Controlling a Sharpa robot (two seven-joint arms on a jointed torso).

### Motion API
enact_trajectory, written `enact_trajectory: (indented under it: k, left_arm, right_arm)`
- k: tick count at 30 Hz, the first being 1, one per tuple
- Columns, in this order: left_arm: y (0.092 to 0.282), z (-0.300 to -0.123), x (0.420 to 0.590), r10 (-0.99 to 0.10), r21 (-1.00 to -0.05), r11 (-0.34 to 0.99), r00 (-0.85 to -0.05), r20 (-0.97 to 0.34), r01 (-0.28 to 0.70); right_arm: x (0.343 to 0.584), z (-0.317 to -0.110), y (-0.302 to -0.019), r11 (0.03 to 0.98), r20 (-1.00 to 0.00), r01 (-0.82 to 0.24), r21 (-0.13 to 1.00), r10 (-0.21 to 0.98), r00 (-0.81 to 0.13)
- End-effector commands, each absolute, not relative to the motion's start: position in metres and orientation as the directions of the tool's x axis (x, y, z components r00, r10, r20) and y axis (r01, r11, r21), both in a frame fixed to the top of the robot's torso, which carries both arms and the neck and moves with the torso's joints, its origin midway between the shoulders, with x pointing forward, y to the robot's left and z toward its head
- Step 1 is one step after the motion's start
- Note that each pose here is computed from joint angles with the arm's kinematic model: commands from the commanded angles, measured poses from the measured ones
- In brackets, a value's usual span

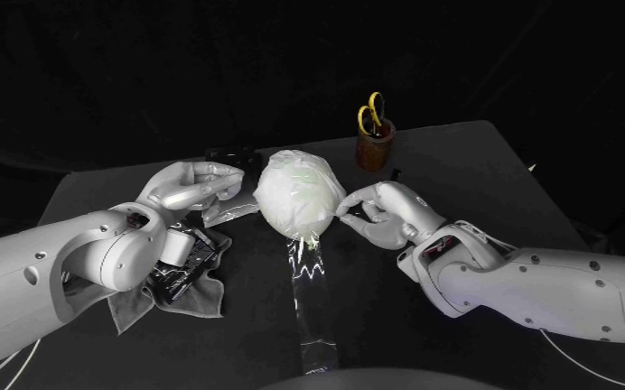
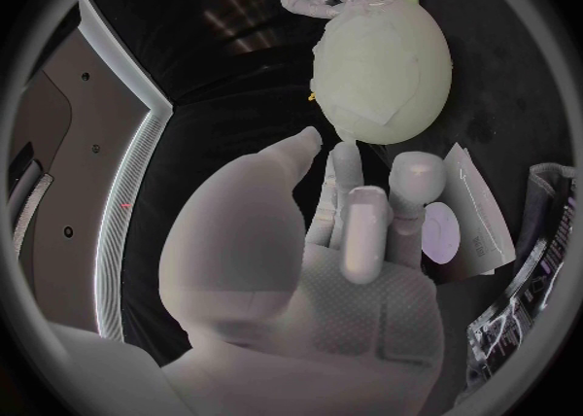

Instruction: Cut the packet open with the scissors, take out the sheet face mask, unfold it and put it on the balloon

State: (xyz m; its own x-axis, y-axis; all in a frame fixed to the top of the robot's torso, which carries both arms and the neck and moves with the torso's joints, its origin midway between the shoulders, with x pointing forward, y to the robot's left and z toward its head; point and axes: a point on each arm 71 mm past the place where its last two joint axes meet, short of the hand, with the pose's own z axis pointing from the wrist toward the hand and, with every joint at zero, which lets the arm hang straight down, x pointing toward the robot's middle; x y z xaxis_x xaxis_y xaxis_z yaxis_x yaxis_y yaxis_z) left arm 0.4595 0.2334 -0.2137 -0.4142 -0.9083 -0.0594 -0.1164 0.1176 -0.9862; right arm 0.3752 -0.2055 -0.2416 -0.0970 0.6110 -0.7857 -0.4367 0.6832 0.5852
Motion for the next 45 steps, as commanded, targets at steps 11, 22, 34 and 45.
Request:
enact_trajectory:
  k: [11, 22, 34, 45]
  left_arm:
    - [0.232, -0.214, 0.458, -0.901, -0.987, 0.108, -0.43, -0.047, -0.118]
    - [0.233, -0.223, 0.454, -0.898, -0.982, 0.124, -0.436, -0.049, -0.144]
    - [0.233, -0.225, 0.454, -0.898, -0.982, 0.124, -0.437, -0.049, -0.144]
    - [0.232, -0.224, 0.453, -0.897, -0.982, 0.121, -0.44, -0.047, -0.142]
  right_arm:
    - [0.364, -0.247, -0.204, 0.684, -0.825, -0.478, 0.552, 0.532, -0.191]
    - [0.364, -0.25, -0.209, 0.7, -0.833, -0.467, 0.54, 0.523, -0.18]
    - [0.363, -0.238, -0.215, 0.657, -0.774, -0.504, 0.56, 0.633, -0.035]
    - [0.368, -0.243, -0.211, 0.681, -0.778, -0.469, 0.563, 0.628, -0.022]
